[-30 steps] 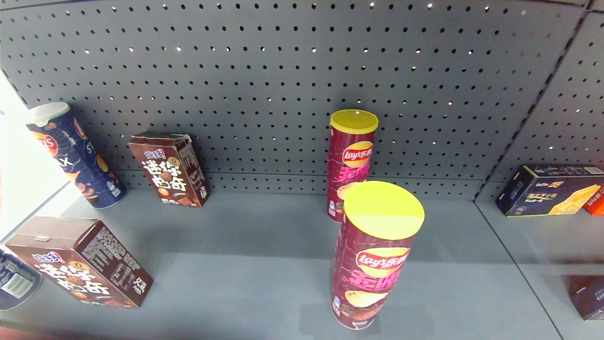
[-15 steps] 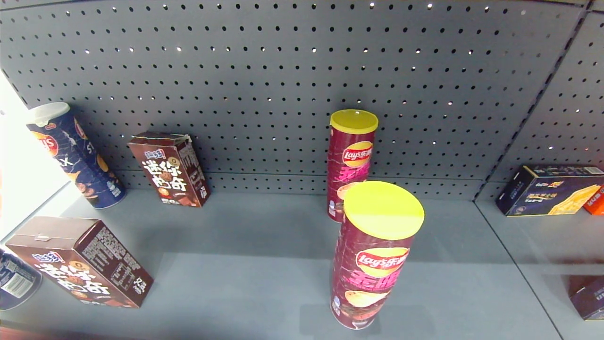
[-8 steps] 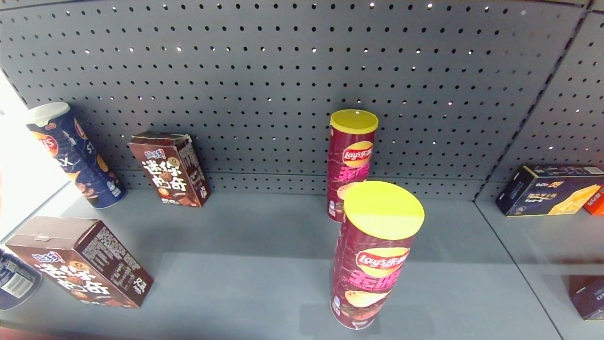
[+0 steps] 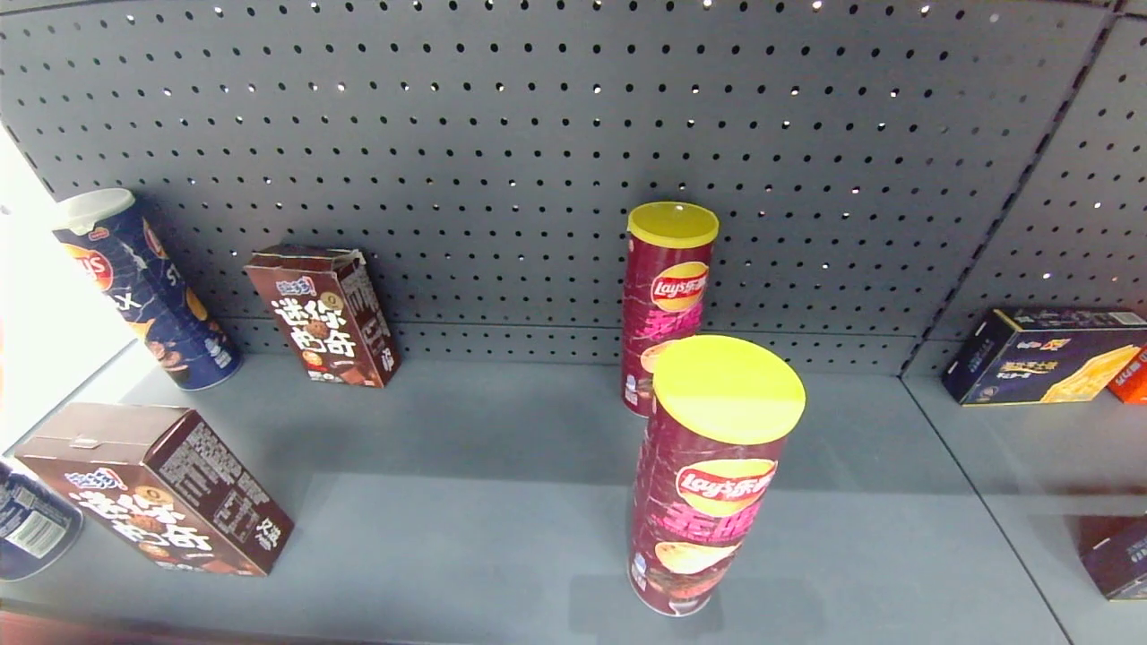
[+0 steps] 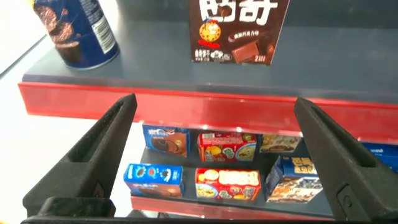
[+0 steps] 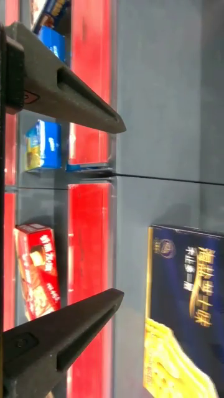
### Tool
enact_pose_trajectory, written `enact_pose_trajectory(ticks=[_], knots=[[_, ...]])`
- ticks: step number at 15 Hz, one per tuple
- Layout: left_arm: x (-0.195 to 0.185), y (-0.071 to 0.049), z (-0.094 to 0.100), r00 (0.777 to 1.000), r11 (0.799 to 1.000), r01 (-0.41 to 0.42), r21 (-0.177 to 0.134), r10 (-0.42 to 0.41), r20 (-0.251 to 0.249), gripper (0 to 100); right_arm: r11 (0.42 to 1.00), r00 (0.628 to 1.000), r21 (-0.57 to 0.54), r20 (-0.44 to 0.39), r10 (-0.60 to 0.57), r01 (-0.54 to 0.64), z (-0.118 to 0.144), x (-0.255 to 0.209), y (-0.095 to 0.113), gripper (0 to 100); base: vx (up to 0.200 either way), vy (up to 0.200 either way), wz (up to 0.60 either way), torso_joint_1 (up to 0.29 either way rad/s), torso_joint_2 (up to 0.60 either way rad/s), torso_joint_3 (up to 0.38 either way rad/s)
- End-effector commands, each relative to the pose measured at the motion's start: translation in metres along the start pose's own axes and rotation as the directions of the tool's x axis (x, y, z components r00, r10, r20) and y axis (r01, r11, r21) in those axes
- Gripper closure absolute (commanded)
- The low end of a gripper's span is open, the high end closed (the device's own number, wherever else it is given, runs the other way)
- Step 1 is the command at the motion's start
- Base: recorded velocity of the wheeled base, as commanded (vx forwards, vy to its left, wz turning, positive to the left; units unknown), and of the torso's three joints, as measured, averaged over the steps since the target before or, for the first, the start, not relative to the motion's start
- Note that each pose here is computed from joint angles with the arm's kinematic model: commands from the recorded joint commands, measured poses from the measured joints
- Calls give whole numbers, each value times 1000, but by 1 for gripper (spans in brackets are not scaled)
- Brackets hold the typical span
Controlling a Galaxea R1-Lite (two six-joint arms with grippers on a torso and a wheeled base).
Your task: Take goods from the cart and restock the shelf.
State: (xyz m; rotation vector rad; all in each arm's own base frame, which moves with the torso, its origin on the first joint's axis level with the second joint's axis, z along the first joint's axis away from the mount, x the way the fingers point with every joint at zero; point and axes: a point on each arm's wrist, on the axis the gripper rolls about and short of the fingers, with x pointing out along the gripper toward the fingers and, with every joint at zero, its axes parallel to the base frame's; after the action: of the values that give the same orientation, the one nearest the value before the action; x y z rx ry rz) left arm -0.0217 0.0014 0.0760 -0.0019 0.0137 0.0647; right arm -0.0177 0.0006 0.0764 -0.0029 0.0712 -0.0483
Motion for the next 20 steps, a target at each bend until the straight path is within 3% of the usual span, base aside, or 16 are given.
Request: enact_pose_trajectory(ticks=[1,20], knots=[[0,0,0,1000,1000,0,-1,0,2,0,1000,1000,0,-3,-1,1,0,0,0,0,0,0,0,0,0,0],[0,0,0,1000,1000,-3,-1,3,2,0,1000,1000,0,-3,-1,1,0,0,0,0,0,0,-32,0,0,0]])
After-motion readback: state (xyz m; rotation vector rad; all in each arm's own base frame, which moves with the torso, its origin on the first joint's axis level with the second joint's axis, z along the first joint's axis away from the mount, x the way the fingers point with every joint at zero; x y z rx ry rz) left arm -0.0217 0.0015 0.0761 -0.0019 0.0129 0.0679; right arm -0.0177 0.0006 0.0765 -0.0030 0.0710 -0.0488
